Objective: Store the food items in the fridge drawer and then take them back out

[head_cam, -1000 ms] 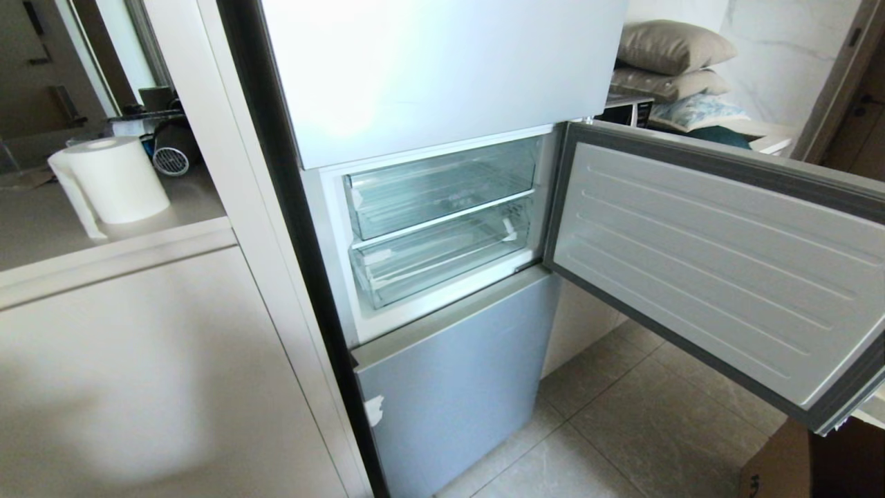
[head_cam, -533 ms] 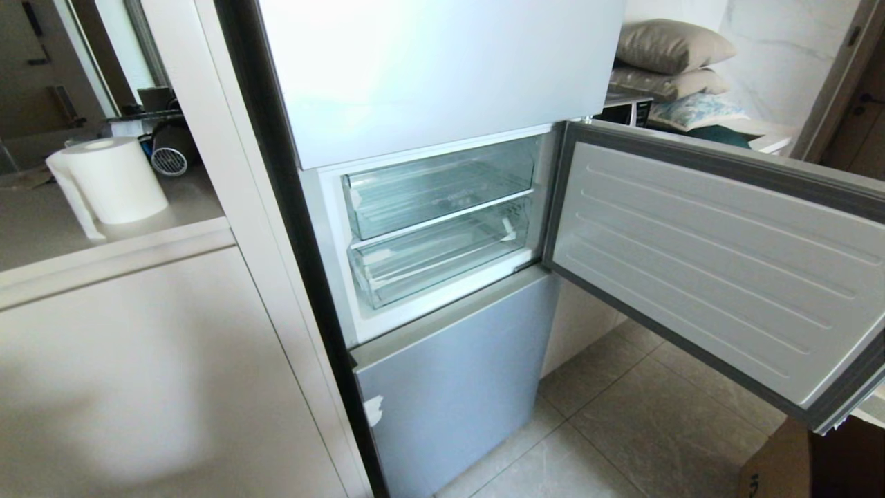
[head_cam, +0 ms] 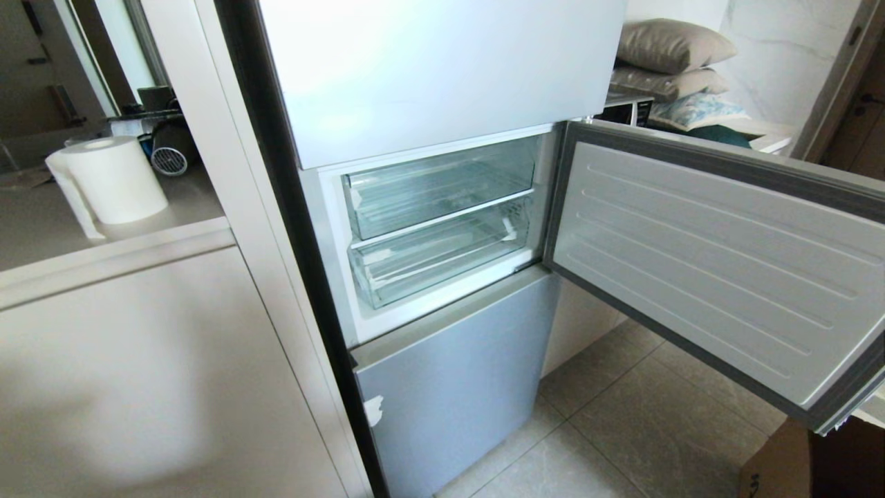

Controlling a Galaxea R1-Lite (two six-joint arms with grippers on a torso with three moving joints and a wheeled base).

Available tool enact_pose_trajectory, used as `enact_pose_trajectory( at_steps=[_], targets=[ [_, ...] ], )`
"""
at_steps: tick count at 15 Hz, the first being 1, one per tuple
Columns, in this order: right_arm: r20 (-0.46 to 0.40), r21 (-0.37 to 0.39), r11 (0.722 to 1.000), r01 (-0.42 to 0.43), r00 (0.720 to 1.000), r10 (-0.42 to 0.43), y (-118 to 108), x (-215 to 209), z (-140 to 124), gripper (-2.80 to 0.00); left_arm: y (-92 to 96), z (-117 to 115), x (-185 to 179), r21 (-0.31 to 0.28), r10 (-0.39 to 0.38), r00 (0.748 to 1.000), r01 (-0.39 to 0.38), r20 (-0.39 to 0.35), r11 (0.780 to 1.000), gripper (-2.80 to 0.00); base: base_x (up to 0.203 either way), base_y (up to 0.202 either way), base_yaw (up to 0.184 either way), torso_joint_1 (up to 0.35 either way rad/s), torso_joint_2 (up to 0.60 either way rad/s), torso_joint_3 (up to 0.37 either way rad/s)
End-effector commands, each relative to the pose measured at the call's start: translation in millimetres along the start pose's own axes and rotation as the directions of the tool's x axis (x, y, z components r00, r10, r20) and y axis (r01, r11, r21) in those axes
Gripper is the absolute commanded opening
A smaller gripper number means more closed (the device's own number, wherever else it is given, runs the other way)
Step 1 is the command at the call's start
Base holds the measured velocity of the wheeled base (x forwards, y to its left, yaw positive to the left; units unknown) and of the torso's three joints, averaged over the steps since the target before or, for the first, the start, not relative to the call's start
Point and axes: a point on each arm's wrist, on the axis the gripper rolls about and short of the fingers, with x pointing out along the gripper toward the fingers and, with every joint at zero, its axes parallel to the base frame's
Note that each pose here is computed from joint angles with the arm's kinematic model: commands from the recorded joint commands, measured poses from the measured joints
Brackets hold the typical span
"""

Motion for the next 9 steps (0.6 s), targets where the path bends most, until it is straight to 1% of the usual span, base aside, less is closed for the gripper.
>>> enact_pose_trajectory(
  at_steps=[1, 4, 6, 9],
  targets=[
    [-0.055, 0.012, 0.995, 0.103, 0.993, -0.103, -22.3, 46.1, -17.1, -2.8, 0.0, 0.0, 0.0, 0.0, 0.001, 1.0, -0.001, 0.0, 1.0, -2.8, 0.0, 0.0, 0.0, 0.0, 0.0, 0.0],
    [0.044, 0.031, 0.984, 0.174, 0.984, -0.175, -45.8, 79.5, -6.2, -2.8, 0.0, 0.0, 0.0, 0.0, 0.001, 1.0, -0.001, 0.0, 1.0, -2.8, 0.0, 0.0, 0.0, 0.0, 0.0, 0.0],
    [0.051, 0.049, 0.977, 0.206, 0.977, -0.208, -60.0, 94.8, -3.1, -2.8, 0.0, 0.0, 0.0, 0.0, 0.001, 1.0, -0.001, 0.0, 1.0, -2.8, 0.0, 0.0, 0.0, 0.0, 0.0, 0.0],
    [0.049, 0.097, 0.974, 0.204, 0.977, -0.209, -82.7, 108.9, 8.5, -2.8, 0.0, 0.0, 0.0, 0.0, 0.001, 1.0, -0.001, 0.0, 1.0, -2.8, 0.0, 0.0, 0.0, 0.0, 0.0, 0.0]
  ],
)
